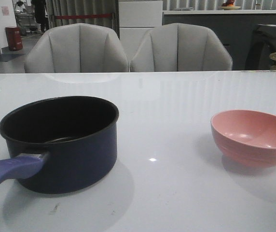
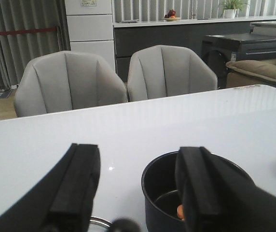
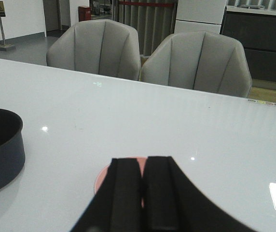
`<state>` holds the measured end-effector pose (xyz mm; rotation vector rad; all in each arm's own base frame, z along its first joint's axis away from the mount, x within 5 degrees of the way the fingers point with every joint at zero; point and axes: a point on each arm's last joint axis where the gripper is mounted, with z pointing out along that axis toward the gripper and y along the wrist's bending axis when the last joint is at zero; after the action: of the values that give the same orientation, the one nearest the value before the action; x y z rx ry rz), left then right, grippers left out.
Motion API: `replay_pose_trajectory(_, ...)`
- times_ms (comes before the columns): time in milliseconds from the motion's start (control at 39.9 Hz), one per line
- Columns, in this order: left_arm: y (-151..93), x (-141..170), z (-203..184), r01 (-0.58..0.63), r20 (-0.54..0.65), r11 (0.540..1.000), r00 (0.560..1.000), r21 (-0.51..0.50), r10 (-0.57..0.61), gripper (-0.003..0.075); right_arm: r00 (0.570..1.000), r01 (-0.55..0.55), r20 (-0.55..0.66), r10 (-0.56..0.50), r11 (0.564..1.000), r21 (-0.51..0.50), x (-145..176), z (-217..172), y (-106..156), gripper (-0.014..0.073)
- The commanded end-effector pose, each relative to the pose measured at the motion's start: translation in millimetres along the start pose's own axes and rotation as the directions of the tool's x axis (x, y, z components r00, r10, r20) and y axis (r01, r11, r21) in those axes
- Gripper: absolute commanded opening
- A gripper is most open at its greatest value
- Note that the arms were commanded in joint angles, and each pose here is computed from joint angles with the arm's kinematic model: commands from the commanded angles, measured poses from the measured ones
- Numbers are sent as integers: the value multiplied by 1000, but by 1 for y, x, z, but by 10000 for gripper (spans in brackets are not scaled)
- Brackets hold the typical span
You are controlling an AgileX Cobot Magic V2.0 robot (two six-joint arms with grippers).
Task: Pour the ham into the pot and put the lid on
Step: 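Grasp the blue knob of the glass lid with the left gripper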
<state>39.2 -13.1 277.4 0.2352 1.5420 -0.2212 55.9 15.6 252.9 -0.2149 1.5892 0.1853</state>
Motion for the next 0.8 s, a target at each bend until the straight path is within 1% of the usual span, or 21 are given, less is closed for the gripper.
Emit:
replay_pose_trajectory(0, 1, -26, 0, -4, 82, 1000, 997, 0, 4, 468, 995, 1, 100, -2, 1000, 12, -16, -1, -1, 145)
replay_pose_trajectory(100, 1, -37, 7, -31, 29, 1000, 999, -5, 31, 564, 995, 1, 100, -2, 1000, 12, -16, -1, -1, 145)
replay_pose_trajectory(175, 2, -42, 16, -31, -33, 1000, 999, -5, 31, 608, 995, 1, 100, -2, 1000, 12, -16, -1, -1, 145)
replay_pose_trajectory(276, 3, -51, 28, -11, -83, 1000, 997, -20, 9, 618, 995, 1, 100, -2, 1000, 12, -16, -1, -1, 145)
replay_pose_trajectory(426, 9, -62, 47, 113, -146, 989, 981, -97, -126, 618, 995, 1, 100, -2, 1000, 12, -16, -1, -1, 145)
replay_pose_trajectory(501, 15, -65, 60, 131, -223, 979, 961, -154, -163, 618, 995, 1, 100, -2, 1000, 12, -16, -1, -1, 145)
replay_pose_trajectory(601, 25, -68, 79, 126, -341, 966, 919, -227, -200, 622, 995, 1, 100, -2, 1000, 12, -16, -1, -1, 145)
replay_pose_trajectory(702, 37, -66, 100, 121, -447, 948, 859, -293, -248, 633, 995, 1, 100, -2, 1000, 12, -16, -1, -1, 145)
replay_pose_trajectory(777, 46, -64, 113, 130, -500, 934, 815, -333, -292, 633, 995, 1, 100, -2, 1000, 12, -16, -1, -1, 145)
